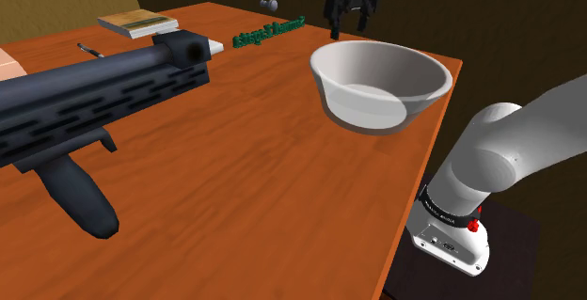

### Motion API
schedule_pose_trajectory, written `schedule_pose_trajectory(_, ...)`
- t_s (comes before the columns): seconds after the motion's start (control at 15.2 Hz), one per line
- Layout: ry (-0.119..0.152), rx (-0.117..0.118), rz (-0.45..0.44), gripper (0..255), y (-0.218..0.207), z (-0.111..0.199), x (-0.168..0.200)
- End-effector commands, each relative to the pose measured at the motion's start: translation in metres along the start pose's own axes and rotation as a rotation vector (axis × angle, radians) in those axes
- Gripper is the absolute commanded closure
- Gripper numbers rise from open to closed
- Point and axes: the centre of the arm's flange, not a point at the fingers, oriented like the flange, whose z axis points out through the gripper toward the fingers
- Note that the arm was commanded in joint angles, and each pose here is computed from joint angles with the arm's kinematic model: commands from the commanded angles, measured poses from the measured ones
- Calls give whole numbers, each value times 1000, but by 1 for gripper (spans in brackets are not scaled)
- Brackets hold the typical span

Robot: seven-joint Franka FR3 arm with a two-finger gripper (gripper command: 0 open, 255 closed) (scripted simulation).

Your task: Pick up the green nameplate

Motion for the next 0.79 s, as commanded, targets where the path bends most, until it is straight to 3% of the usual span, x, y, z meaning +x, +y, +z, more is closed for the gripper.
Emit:
schedule_pose_trajectory(0.0,7,6,25,0,-12,-6,19)
schedule_pose_trajectory(0.73,45,35,159,0,-69,-46,138)
